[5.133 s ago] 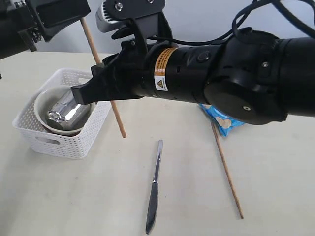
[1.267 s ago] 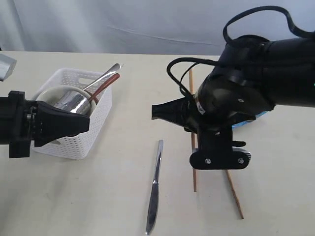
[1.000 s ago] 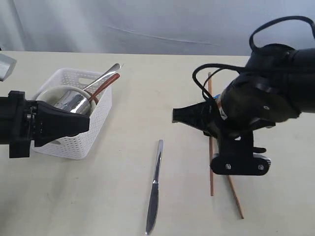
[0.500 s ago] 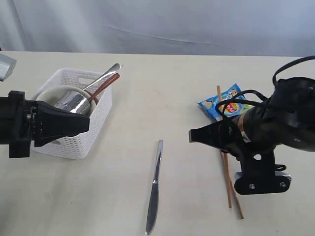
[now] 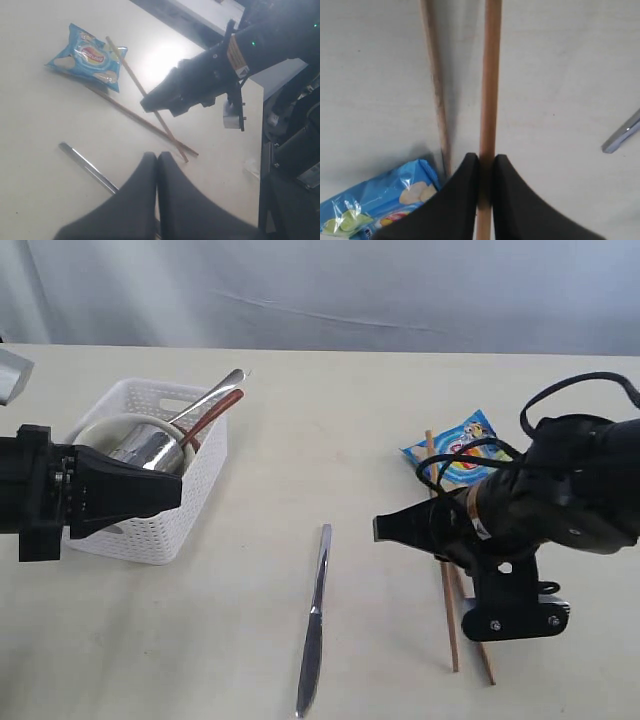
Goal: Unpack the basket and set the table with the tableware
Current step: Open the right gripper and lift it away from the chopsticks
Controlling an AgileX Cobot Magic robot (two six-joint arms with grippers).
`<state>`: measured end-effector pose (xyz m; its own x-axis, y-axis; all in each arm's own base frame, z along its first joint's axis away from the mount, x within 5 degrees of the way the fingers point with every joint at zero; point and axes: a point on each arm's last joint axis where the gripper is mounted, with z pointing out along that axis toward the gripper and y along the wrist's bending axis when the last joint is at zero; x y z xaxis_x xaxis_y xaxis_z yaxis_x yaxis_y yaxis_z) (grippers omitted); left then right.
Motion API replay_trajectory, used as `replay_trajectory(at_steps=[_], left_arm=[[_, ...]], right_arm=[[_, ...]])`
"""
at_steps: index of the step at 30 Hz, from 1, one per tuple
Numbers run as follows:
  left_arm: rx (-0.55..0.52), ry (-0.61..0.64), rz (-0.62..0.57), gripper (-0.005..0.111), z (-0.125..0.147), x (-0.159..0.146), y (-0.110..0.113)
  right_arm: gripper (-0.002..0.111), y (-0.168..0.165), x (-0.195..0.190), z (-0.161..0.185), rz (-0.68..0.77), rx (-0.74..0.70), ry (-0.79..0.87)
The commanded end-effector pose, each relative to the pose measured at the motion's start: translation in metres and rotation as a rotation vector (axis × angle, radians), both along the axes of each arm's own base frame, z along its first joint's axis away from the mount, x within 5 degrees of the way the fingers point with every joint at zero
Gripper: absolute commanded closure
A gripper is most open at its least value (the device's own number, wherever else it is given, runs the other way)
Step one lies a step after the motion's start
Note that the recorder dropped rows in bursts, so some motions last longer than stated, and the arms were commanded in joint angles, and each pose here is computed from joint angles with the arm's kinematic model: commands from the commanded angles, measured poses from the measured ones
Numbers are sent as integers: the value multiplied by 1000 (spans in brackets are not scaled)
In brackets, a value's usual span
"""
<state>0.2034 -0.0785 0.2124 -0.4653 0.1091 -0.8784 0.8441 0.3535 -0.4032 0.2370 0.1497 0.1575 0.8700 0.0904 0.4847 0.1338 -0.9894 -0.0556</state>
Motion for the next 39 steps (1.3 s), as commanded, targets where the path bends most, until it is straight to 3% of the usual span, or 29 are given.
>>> replay_trajectory(at_steps=[1, 16, 27, 31, 32, 39], left_arm=[[1, 3, -7, 107, -1, -2, 0], [1, 3, -7, 107, -1, -2, 0], [1, 3, -7, 107, -1, -2, 0], [1, 3, -7, 107, -1, -2, 0], [1, 3, -7, 107, -1, -2, 0], [1, 3, -7, 107, -1, -2, 0]], right_arm=[[109, -1, 1, -9, 9, -21, 19], [109, 3, 4, -34, 23, -44, 80], [108, 6, 12, -37, -57, -43, 98], [71, 5, 11, -37, -64, -61, 106], [67, 5, 11, -37, -64, -59, 105], [66, 15, 15, -14, -3, 85, -3]])
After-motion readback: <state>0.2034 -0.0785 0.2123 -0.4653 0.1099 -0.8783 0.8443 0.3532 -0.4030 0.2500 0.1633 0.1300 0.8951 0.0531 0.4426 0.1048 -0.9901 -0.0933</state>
